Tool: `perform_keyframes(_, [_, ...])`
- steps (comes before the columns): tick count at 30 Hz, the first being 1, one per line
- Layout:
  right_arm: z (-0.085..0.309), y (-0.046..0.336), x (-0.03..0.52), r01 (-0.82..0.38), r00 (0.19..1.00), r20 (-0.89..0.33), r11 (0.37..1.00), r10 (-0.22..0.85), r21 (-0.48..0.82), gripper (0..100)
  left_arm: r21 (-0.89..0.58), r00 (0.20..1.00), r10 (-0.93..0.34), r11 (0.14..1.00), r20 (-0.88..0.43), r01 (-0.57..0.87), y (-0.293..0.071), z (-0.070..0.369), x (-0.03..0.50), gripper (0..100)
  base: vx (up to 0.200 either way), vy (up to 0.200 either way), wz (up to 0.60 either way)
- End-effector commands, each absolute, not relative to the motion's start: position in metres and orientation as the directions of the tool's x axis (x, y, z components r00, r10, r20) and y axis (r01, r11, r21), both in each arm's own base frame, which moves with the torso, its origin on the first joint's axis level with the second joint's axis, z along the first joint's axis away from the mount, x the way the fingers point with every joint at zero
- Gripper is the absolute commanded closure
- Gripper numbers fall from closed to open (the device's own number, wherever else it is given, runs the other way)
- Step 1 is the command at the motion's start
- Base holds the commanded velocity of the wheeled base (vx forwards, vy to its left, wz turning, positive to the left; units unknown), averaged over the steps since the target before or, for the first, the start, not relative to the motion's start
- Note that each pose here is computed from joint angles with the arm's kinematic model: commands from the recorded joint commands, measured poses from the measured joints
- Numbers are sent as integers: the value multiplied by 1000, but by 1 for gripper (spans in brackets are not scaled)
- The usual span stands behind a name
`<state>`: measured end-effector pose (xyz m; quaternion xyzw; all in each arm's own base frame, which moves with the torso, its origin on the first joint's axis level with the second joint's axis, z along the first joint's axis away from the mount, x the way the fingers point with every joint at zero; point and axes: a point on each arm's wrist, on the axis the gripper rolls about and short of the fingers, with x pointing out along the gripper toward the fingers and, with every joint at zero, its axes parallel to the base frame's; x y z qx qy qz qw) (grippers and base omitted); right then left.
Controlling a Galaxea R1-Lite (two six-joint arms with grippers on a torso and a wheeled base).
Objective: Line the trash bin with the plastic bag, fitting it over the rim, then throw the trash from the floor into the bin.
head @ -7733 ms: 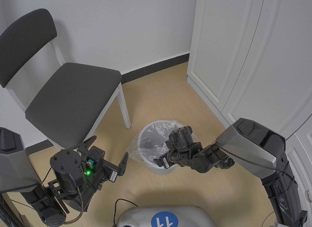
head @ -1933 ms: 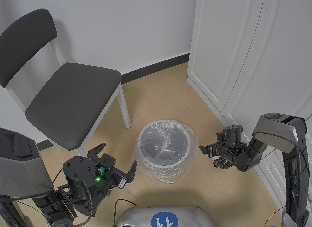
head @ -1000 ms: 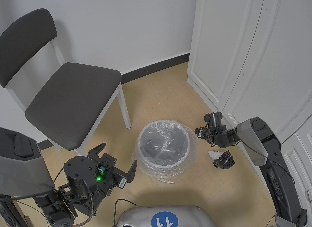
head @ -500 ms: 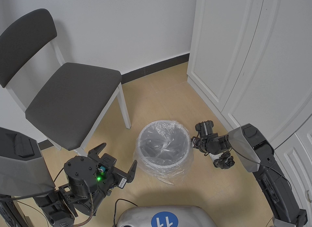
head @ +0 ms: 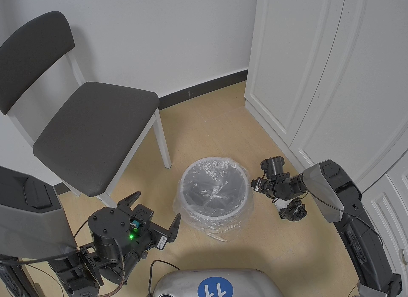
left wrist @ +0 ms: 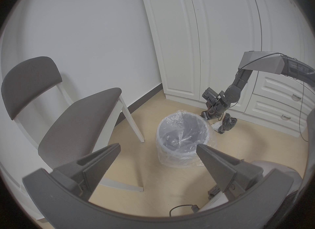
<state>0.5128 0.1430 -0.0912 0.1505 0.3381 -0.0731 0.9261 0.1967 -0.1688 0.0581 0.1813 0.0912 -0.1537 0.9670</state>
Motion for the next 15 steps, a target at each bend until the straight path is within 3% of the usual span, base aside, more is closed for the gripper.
perform_keyframes(1, [-88,138,513,249,763,-646,940,-40,235,0,324,935,-266,885,-236,334,-170,57,197,0,0,0,0])
perform_keyframes(9, [-87,143,508,244,757,-652,944,-43,220,0,326,933,-263,884,-244,334,-170,54,197,0,0,0,0])
perform_keyframes(11, [-86,142,511,231,792,-609,943,-40,238,0,329,930,-265,881,-255,341,-172,51,198,0,0,0,0])
perform_keyframes(15, [-87,162,505,243,805,-574,965,-148,93,0,333,928,-262,879,-264,342,-172,47,199,0,0,0,0])
